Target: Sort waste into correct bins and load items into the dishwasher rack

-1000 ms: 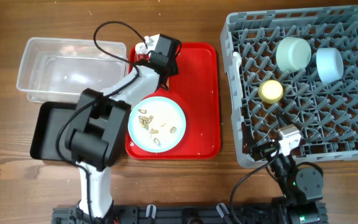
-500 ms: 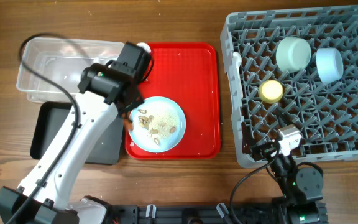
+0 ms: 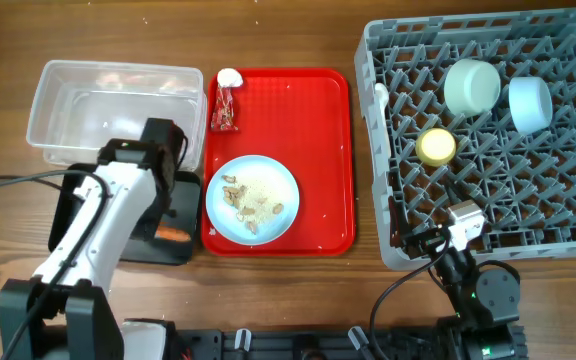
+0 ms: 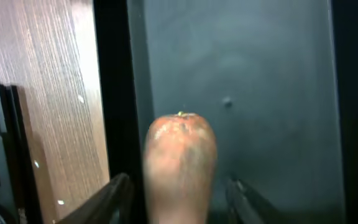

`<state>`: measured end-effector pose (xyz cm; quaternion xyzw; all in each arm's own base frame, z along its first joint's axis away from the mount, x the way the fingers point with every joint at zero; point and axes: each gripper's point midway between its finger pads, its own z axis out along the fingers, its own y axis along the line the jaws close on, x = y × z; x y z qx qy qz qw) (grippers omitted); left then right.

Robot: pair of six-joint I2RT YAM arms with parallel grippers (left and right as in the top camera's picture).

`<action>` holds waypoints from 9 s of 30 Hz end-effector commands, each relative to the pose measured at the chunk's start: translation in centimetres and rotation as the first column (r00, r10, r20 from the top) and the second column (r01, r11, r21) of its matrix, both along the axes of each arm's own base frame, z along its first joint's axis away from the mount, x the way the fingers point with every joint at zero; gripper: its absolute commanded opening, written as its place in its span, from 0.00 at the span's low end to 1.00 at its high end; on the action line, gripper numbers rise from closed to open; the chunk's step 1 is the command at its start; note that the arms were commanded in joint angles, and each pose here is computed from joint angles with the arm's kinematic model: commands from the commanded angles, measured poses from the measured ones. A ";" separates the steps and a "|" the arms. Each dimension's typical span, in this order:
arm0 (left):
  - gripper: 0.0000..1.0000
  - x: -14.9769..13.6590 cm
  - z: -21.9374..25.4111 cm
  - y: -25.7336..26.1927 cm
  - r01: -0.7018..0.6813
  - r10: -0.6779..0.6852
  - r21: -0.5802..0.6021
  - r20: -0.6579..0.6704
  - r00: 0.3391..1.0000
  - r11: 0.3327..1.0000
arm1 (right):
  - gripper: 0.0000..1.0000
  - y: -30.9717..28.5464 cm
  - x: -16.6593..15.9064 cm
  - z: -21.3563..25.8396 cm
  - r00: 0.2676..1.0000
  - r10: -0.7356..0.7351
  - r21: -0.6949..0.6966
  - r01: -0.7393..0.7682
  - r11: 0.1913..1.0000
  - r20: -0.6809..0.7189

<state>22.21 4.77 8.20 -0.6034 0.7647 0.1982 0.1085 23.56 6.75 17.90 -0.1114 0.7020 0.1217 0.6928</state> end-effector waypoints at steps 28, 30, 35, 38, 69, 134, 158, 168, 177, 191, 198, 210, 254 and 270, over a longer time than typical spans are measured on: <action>0.73 29.5 -3.4 -19.4 0.913 -0.930 0.276 0.301 0.213 0.299 | 1.00 -0.2 0.1 -0.1 1.000 -0.015 0.013 0.015 1.000 0.001; 0.73 30.3 -2.6 -18.7 0.885 -0.928 0.331 0.289 0.235 0.327 | 1.00 -0.2 0.1 -0.1 1.000 -0.015 0.013 0.015 1.000 0.001; 0.74 31.4 -3.1 -16.7 0.852 -0.928 0.382 0.247 0.278 0.357 | 1.00 -0.2 0.1 -0.1 1.000 -0.015 0.013 0.015 1.000 0.001; 0.73 31.6 -4.6 -15.8 0.853 -0.924 0.370 0.238 0.298 0.370 | 1.00 -0.2 0.1 -0.1 1.000 -0.015 0.013 0.015 1.000 0.001; 0.27 20.1 6.1 -4.5 0.651 -0.638 0.075 0.313 0.704 0.755 | 1.00 -0.2 0.1 -0.1 1.000 -0.015 0.013 0.015 1.000 0.001; 0.27 5.6 -4.1 -29.1 0.959 -0.984 -0.220 -0.049 0.170 0.176 | 1.00 -0.2 0.1 -0.1 1.000 -0.015 0.013 0.015 1.000 0.001; 0.04 6.3 2.5 -28.5 0.970 -0.995 -0.220 -0.038 0.097 0.103 | 1.00 -0.2 0.1 -0.1 1.000 -0.015 0.013 0.015 1.000 0.001; 0.04 3.9 6.9 -24.4 0.948 -0.968 -0.197 -0.085 0.235 0.248 | 1.00 -0.2 0.1 -0.1 1.000 -0.015 0.013 0.015 1.000 0.000; 0.04 4.4 8.2 -18.5 0.859 -0.932 -0.395 0.023 0.363 0.325 | 1.00 -0.2 0.1 -0.1 1.000 -0.015 0.013 0.015 1.000 0.000; 0.04 6.7 11.0 -17.0 0.855 -0.814 -0.517 0.483 0.323 0.033 | 1.00 -0.2 0.1 -0.1 1.000 -0.015 0.013 0.015 1.000 0.000; 0.04 6.6 13.2 -13.8 0.887 -0.784 -0.455 0.521 0.338 0.079 | 1.00 -0.2 0.1 -0.1 1.000 -0.015 0.013 0.015 1.000 0.000; 0.04 5.8 13.8 -9.9 0.923 -0.573 -0.383 0.763 0.299 -0.028 | 1.00 -0.2 0.1 -0.1 1.000 -0.015 0.013 0.015 1.000 0.000; 0.78 21.8 13.0 -43.3 0.987 0.125 -0.155 0.981 0.150 0.033 | 1.00 -0.2 0.1 -0.1 1.000 -0.015 0.013 0.015 1.000 0.000; 1.00 10.7 19.9 -24.6 0.950 -0.776 0.310 0.593 -0.215 -0.026 | 1.00 -0.2 0.1 -0.1 1.000 -0.015 0.013 0.015 1.000 0.000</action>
